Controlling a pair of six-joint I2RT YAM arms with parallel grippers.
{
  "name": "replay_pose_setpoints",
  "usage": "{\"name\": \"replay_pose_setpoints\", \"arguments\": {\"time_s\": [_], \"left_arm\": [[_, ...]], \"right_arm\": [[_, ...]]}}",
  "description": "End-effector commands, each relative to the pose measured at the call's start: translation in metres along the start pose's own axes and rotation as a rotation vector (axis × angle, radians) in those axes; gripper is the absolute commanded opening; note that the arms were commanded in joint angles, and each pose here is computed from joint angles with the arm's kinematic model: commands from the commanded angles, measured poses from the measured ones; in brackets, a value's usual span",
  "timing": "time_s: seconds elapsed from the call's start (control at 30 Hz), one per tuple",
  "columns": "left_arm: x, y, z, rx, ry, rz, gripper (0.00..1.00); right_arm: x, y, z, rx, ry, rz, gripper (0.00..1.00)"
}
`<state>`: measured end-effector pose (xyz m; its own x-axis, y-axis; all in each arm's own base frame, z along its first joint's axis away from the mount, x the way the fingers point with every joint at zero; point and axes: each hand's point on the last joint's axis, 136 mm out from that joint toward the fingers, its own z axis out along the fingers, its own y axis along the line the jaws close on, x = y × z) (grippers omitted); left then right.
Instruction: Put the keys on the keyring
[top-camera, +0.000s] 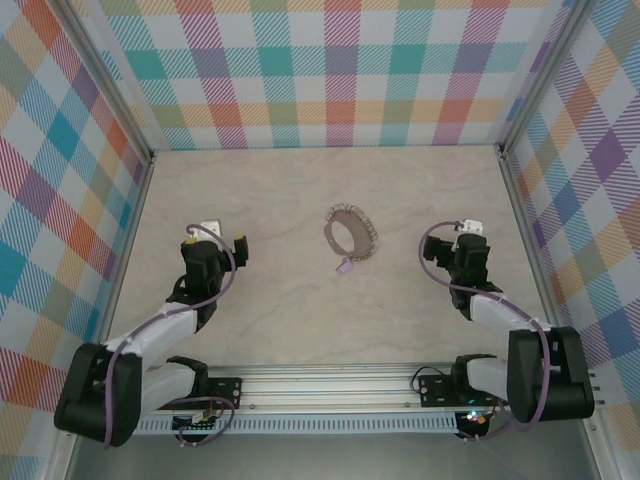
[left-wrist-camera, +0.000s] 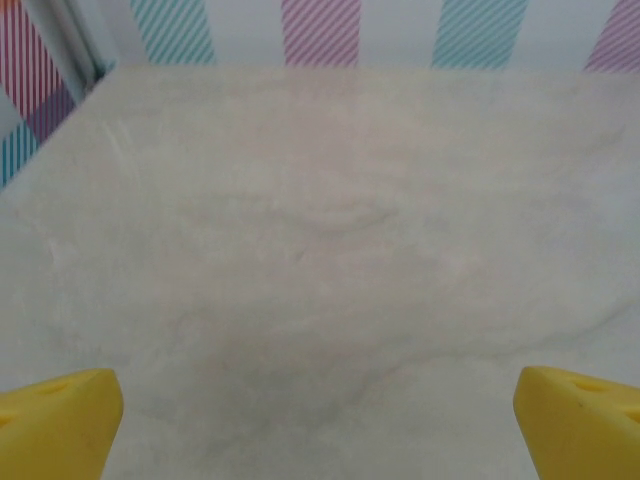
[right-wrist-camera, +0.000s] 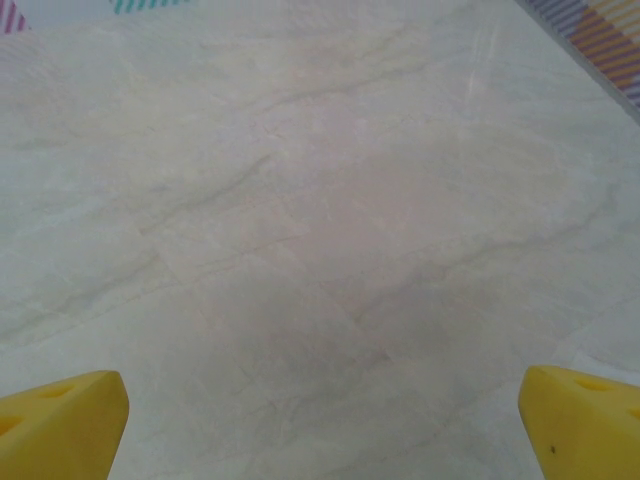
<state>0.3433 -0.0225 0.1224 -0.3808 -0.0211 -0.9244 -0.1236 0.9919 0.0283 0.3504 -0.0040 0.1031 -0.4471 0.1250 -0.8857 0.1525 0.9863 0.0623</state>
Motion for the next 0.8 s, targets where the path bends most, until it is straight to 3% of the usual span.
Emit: {"name": "replay_pose_setpoints", "arguments": {"time_s": [0.0,0.27,0.37,0.4,0.5,0.67,0.77], "left_arm": [[-0.014,0.011,0.007,-0.029,-0.118,-0.046,1.0],[-0.005,0.018,0.03,-0.001,-0.102,-0.07,1.0],[0.002,0.02,0.04,0.0,-0.085,-0.08,1.0],[0.006,0.017,0.045,0.01,-0.074,-0.074,1.0],[0.016,0.012,0.055,0.033,-0.062,-0.057,1.0],[0.019,-0.005,0.065,0.106,0.01,-0.005,1.0],[0.02,-0.001,0.07,0.13,0.045,-0.045,1.0]], "right_arm": [[-0.033,0.009,0.002,-0.047,-0.182,-0.022,1.0],[-0.021,0.008,0.017,-0.097,-0.239,-0.021,1.0],[-0.013,0.016,0.029,-0.151,-0.224,-0.044,1.0],[-0.006,0.022,0.034,-0.182,-0.147,-0.06,1.0],[-0.006,0.032,0.045,-0.239,-0.069,-0.083,1.0],[-0.006,0.032,0.045,-0.24,-0.073,-0.083,1.0],[-0.008,0.032,0.045,-0.239,-0.078,-0.081,1.0]]}}
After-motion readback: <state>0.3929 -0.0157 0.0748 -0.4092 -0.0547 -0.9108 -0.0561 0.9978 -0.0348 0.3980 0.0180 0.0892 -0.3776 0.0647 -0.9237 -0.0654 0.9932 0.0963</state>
